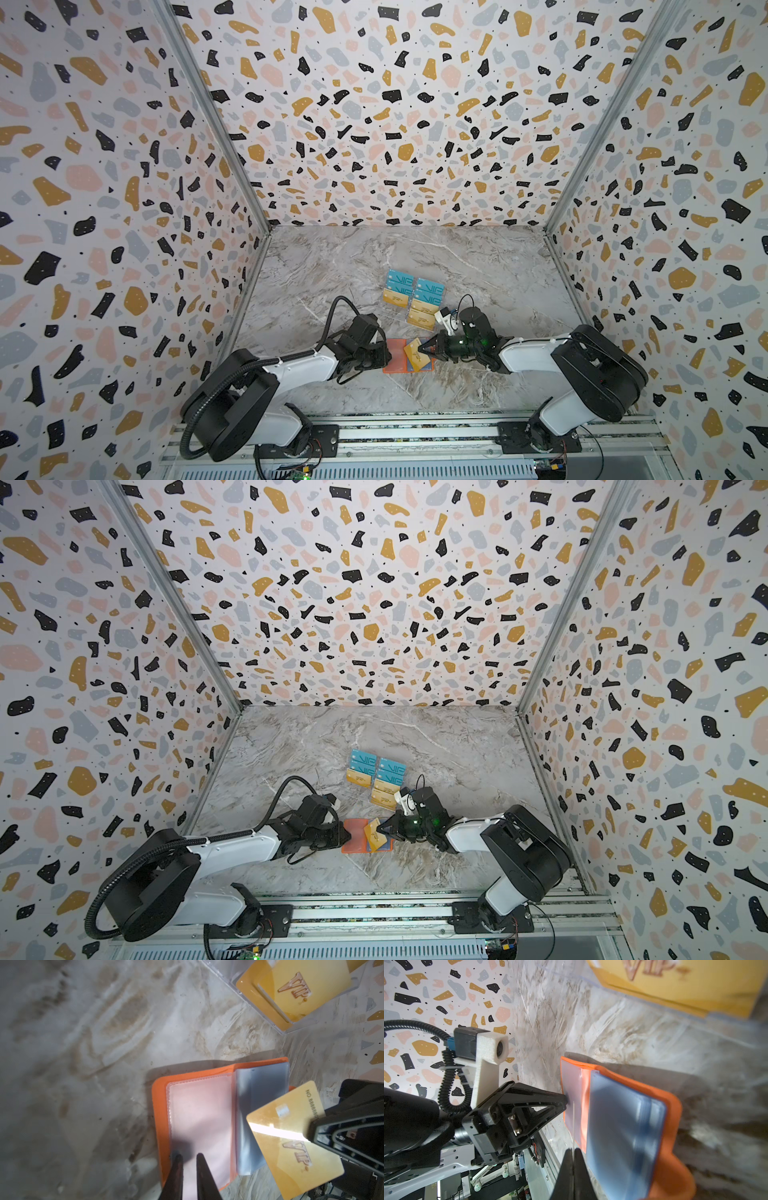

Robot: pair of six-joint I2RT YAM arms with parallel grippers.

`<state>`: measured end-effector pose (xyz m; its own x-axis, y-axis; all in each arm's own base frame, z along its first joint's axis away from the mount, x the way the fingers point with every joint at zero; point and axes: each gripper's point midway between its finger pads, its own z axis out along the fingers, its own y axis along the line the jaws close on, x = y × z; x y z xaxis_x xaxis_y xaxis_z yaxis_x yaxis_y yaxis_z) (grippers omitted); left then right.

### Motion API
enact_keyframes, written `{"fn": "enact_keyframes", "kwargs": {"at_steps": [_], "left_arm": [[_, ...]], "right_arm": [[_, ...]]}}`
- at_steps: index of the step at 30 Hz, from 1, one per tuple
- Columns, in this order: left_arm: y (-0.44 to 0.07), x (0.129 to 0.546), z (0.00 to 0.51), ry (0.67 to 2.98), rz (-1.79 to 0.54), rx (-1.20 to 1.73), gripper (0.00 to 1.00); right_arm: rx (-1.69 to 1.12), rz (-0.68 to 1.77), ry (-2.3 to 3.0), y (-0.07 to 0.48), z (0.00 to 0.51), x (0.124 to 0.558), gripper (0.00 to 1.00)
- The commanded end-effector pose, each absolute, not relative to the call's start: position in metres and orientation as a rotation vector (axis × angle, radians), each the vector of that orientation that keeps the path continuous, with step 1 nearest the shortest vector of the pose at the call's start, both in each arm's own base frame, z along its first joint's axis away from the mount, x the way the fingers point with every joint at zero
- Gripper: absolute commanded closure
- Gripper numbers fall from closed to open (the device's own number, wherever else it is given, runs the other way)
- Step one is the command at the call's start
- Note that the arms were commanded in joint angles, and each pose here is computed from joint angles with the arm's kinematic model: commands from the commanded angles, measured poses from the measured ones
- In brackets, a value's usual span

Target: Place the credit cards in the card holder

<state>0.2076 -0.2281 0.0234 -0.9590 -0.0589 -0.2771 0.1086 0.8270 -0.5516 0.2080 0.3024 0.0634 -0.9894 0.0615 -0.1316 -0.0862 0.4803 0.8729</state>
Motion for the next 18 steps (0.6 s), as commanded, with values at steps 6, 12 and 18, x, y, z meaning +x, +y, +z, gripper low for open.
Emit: {"fn": "enact_keyframes", "kwargs": {"at_steps": [6,12,18], "left_arm": [[-0.2264,0.2,0.0158,2.764,-0.838,0.059,0.83],[-0.2268,0.2003,0.0162,2.762,-0.841,0.057,0.83],[-0.2258,0.1992,0.0153,2.766,-0.839,0.053,0.83]], "right_arm": [[-0.041,1.521,2.569,0.3065,0.0602,0.2134,1.0],[-0.061,1.531,2.574,0.3092,0.0567,0.2123,1.0],[-0.076,1.534,2.561,0.3102,0.0594,0.2127,1.0]]}}
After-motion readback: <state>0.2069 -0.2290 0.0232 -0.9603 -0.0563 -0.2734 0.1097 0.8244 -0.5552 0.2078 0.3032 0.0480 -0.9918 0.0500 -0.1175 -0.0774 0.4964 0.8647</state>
